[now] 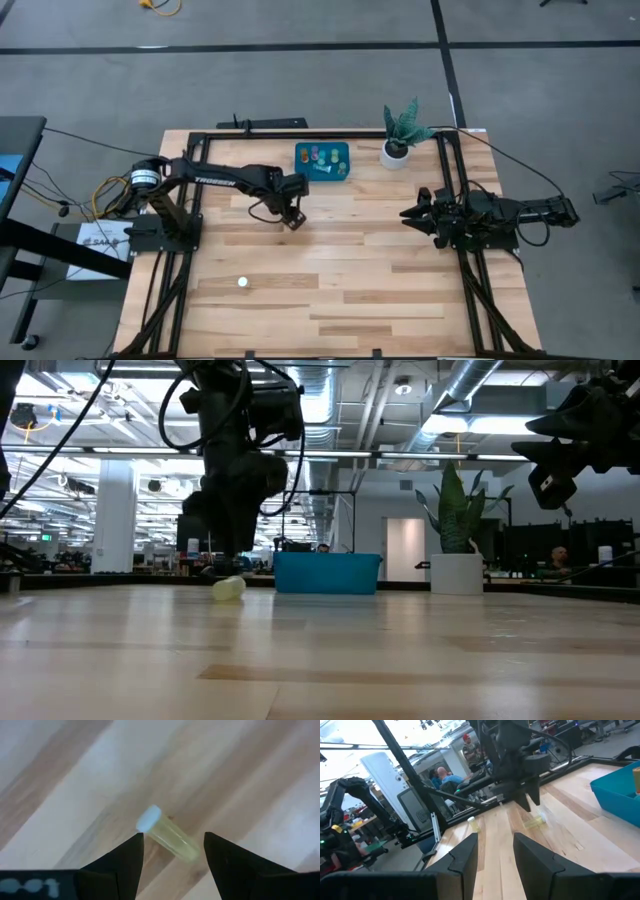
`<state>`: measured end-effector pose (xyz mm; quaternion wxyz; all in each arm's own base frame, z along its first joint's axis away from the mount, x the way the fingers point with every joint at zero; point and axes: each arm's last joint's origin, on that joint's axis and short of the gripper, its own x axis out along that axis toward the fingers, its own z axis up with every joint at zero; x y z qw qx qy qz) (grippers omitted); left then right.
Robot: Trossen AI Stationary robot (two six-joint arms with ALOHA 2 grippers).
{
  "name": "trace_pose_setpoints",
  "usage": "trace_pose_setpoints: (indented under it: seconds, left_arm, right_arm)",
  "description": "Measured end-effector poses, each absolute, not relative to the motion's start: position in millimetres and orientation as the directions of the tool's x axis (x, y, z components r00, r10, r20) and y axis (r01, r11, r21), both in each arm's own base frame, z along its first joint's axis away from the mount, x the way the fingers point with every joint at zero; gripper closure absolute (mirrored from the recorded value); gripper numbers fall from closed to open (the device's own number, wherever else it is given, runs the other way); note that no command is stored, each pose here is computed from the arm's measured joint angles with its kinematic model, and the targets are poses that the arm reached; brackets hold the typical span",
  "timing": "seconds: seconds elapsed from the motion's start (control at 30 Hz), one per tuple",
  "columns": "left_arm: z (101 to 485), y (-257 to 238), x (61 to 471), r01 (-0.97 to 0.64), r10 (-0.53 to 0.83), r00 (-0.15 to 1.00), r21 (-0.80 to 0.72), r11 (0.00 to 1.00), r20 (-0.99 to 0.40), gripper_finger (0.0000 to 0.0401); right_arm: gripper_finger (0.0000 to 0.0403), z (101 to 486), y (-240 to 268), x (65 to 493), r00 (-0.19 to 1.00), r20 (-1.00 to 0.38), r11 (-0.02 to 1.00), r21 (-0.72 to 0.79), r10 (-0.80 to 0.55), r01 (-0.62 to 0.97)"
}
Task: Pick and place pill bottles into a basket
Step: Put the yellow pill bottle into the blue bin
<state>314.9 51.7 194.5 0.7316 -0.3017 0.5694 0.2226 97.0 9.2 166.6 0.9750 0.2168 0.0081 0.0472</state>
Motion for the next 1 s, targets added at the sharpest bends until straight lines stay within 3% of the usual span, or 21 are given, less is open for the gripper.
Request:
trace_pose_setpoints:
  seconds: [0.2, 0.33, 0.47, 0.8, 1.0]
  left_arm:
    - [188.3, 60.0, 314.1, -0.812, -0.004, 0.287, -0.246, 0.529, -0.958, 0.0205]
    - [164.7, 58.4, 303.6, -0.871, -0.113, 0.298, -0.319, 0.373, -0.948, 0.0205]
    - [143.4, 50.6, 291.6, -0.914, -0.129, 0.274, -0.300, 0.272, -0.953, 0.0205]
    - [135.4, 41.4, 289.8, -0.920, -0.086, 0.303, -0.315, 0.234, -0.949, 0.0208]
    - [134.4, 40.7, 288.3, -0.914, -0.084, 0.284, -0.297, 0.276, -0.955, 0.0273]
  right_arm:
    - [0.0285, 166.5, 9.2, 97.0, 0.995, 0.004, 0.902, 0.424, 0.096, -0.089]
    - [0.0285, 166.4, 9.2, 97.1, 0.995, 0.004, 0.902, 0.423, 0.096, -0.088]
    - [0.0285, 166.6, 9.2, 97.0, 0.995, 0.005, 0.902, 0.423, 0.096, -0.089]
    - [0.0285, 166.5, 9.2, 97.0, 0.995, 0.005, 0.902, 0.423, 0.096, -0.089]
    - [0.0285, 166.5, 9.2, 97.1, 0.995, 0.005, 0.902, 0.424, 0.096, -0.089]
